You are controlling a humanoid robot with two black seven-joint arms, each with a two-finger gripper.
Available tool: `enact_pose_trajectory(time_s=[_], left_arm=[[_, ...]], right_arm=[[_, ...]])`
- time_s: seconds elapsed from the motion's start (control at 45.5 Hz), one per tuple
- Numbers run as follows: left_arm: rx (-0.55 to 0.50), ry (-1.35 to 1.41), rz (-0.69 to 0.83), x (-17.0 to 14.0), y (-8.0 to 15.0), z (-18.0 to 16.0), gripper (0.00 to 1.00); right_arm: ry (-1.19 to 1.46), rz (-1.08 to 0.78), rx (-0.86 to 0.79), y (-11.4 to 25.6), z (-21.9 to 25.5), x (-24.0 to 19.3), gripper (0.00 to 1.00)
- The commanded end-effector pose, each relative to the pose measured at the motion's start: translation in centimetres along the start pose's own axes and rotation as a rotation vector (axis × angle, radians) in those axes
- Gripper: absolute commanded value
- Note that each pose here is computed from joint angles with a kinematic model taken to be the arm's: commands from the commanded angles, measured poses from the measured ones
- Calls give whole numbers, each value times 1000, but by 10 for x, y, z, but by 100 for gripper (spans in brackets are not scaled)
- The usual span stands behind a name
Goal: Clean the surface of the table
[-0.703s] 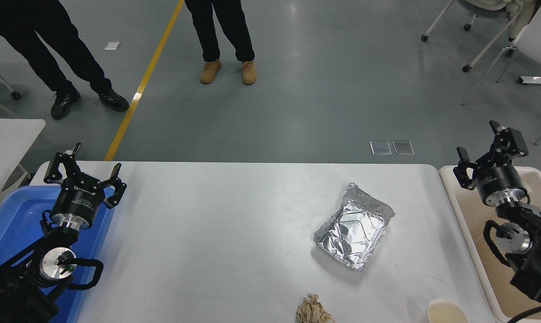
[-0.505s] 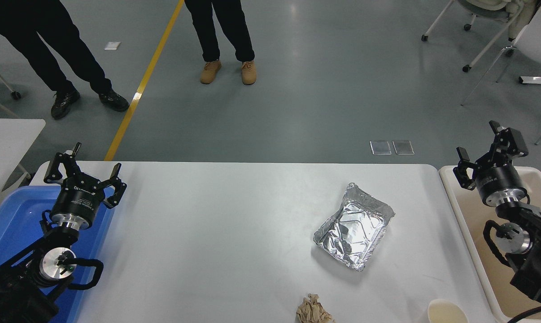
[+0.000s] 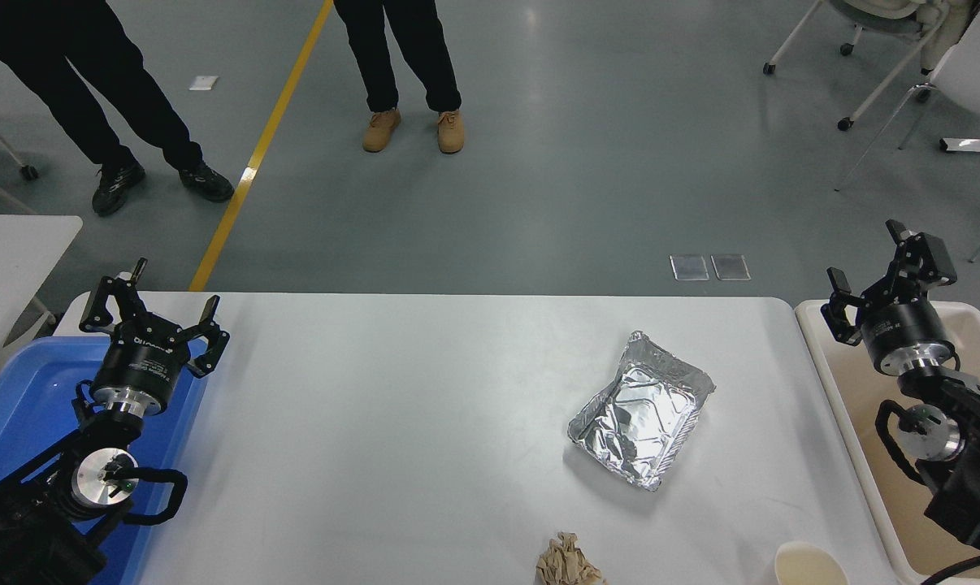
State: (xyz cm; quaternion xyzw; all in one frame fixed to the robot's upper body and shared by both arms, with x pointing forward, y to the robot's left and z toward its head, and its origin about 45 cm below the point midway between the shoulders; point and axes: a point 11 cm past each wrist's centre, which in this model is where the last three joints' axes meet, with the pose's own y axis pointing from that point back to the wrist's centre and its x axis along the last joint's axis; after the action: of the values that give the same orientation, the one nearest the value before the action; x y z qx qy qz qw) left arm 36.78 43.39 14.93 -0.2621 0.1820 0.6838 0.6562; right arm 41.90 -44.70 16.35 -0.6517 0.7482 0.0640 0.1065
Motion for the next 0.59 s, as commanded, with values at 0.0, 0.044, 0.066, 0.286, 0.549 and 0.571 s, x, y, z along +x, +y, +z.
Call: enact_pose_trajectory(time_s=[0.0, 0.044, 0.066, 0.286, 0.549, 0.571], left_arm=[[0, 1, 0, 0, 0, 0, 99], [0, -1, 0, 0, 0, 0, 99], [0, -1, 0, 0, 0, 0, 99], [0, 1, 0, 0, 0, 0, 99], [0, 1, 0, 0, 0, 0, 99], [0, -1, 0, 0, 0, 0, 99]], right_arm=[[3, 0, 3, -1, -2, 1, 99], [4, 0, 3, -1, -3, 1, 99], [3, 0, 5, -2, -3, 0, 99], [7, 3, 4, -2, -3, 2, 99], [35, 5, 30, -6, -23, 13, 99], [36, 6, 31, -6, -24, 14, 99]])
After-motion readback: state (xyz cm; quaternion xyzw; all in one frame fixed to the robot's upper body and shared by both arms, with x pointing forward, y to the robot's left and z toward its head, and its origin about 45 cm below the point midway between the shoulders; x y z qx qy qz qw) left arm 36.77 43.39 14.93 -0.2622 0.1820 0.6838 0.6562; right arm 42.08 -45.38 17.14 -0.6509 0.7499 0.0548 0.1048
